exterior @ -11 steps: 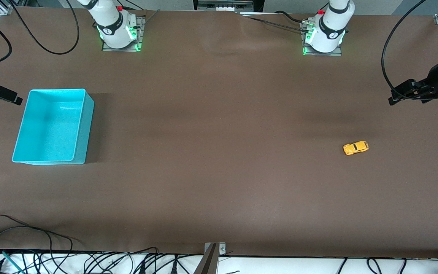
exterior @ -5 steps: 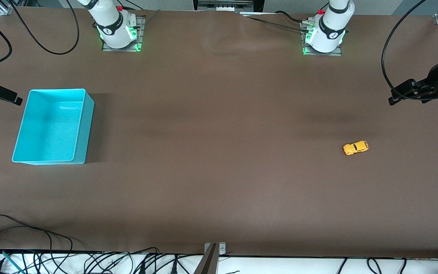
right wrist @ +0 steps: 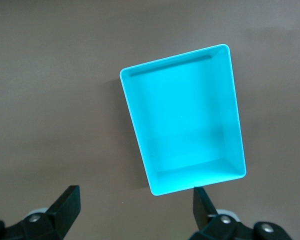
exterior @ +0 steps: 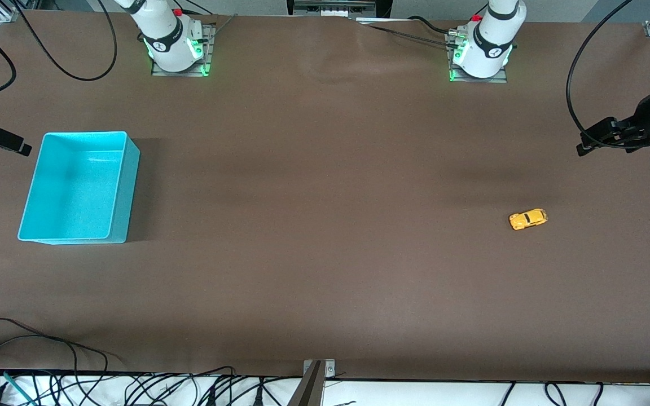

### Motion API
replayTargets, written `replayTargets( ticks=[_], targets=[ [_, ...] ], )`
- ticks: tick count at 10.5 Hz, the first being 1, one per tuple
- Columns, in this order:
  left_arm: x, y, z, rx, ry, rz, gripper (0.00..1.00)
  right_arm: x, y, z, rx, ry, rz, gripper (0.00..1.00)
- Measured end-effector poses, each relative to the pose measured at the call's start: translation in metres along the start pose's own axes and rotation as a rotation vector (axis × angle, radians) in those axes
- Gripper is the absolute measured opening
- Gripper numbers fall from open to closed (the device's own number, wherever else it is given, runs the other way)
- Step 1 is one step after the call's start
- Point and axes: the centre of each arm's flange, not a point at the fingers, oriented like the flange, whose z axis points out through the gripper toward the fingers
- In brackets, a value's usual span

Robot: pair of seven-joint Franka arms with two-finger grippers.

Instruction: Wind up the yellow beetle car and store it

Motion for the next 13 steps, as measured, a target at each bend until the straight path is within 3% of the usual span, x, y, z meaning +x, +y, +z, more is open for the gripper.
replayTargets(
  ticks=[13],
  targets=[
    [0.0,-0.0002,0.0,0.0,0.0,0.0,1.0,0.0013,0.0003,0.0025,-0.001,-0.004,0.049,1.0]
  ],
)
